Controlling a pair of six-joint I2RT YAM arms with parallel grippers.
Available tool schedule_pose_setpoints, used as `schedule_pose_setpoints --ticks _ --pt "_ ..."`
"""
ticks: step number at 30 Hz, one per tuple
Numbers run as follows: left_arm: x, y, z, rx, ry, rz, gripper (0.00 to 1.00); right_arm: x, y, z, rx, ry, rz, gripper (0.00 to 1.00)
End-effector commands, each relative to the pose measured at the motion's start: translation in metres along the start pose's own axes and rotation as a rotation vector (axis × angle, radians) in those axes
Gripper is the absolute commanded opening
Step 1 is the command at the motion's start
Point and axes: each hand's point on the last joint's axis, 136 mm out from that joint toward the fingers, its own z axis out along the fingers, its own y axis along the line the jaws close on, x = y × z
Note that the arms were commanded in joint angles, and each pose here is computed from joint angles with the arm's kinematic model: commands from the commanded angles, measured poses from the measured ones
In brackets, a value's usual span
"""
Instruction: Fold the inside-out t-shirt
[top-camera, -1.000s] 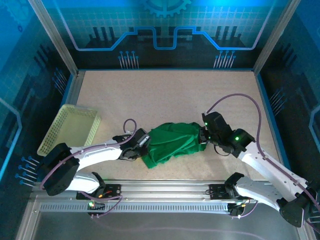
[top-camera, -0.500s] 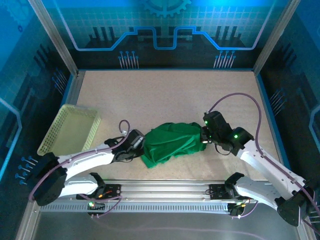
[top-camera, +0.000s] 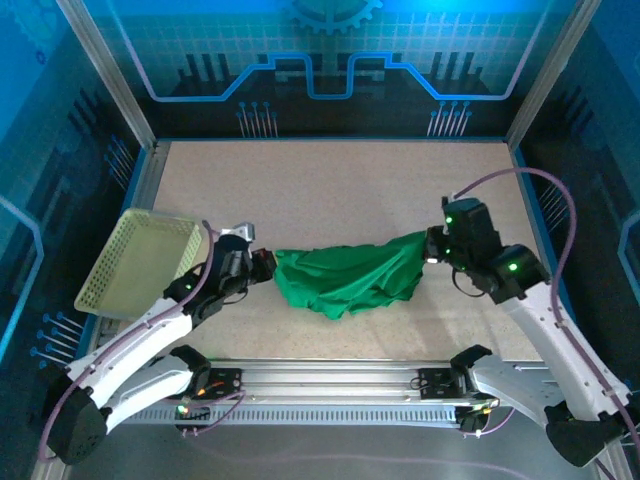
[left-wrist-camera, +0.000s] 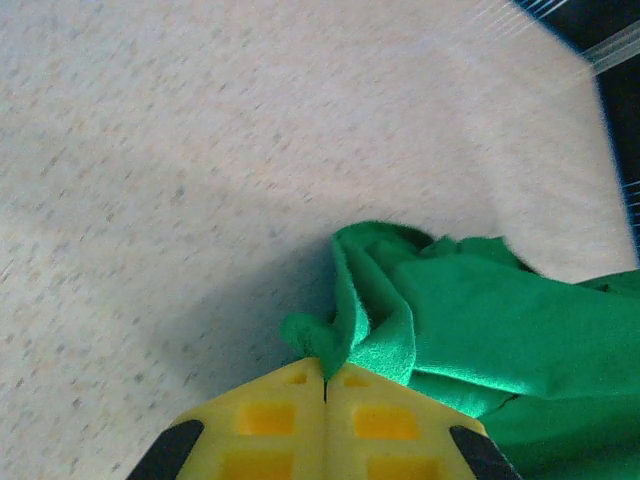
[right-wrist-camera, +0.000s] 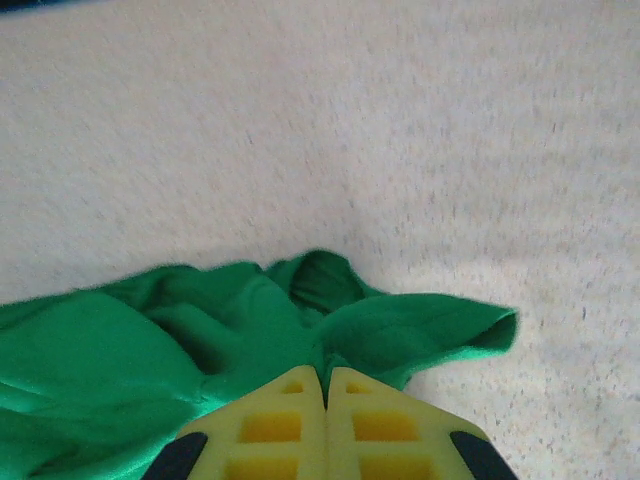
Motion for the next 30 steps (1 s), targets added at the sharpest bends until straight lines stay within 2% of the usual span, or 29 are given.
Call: schedule_pose_setpoints --ticks 1,5,13,16,20,23,26,30 --pt "-0.038 -0.043 -0.014 0.169 -0.096 0.049 0.0 -0.03 0.0 -0.034 -0.01 -0.071 -0.026 0.0" --pt "-0.072 -0.077 -0.034 0.278 -0.177 0.088 0.0 -0.069 0.0 -0.073 -0.008 -0.174 -0.054 0.0" --pt "-0.158 -0.154 -0.116 0.456 -0.422 0.235 0.0 -0.16 0.012 -0.17 -0.057 -0.444 -0.084 0.0" --pt "-0.175 -0.166 -0.142 0.487 -0.498 0.264 0.0 -0.181 0.009 -0.198 -0.034 -0.522 -0.091 0.0" --pt "-0.182 -0.166 -0.159 0.485 -0.55 0.278 0.0 -0.192 -0.002 -0.221 0.022 -0.599 -0.091 0.0" --pt "-0.181 -0.166 -0.163 0.485 -0.55 0.289 0.0 -0.193 -0.005 -0.228 0.032 -0.625 -0.097 0.0" --pt "-0.174 -0.157 -0.147 0.447 -0.503 0.289 0.0 -0.187 0.003 -0.213 -0.002 -0.588 -0.114 0.0" --pt "-0.159 -0.125 -0.103 0.322 -0.403 0.249 0.0 -0.155 0.007 -0.148 -0.01 -0.435 -0.118 0.0"
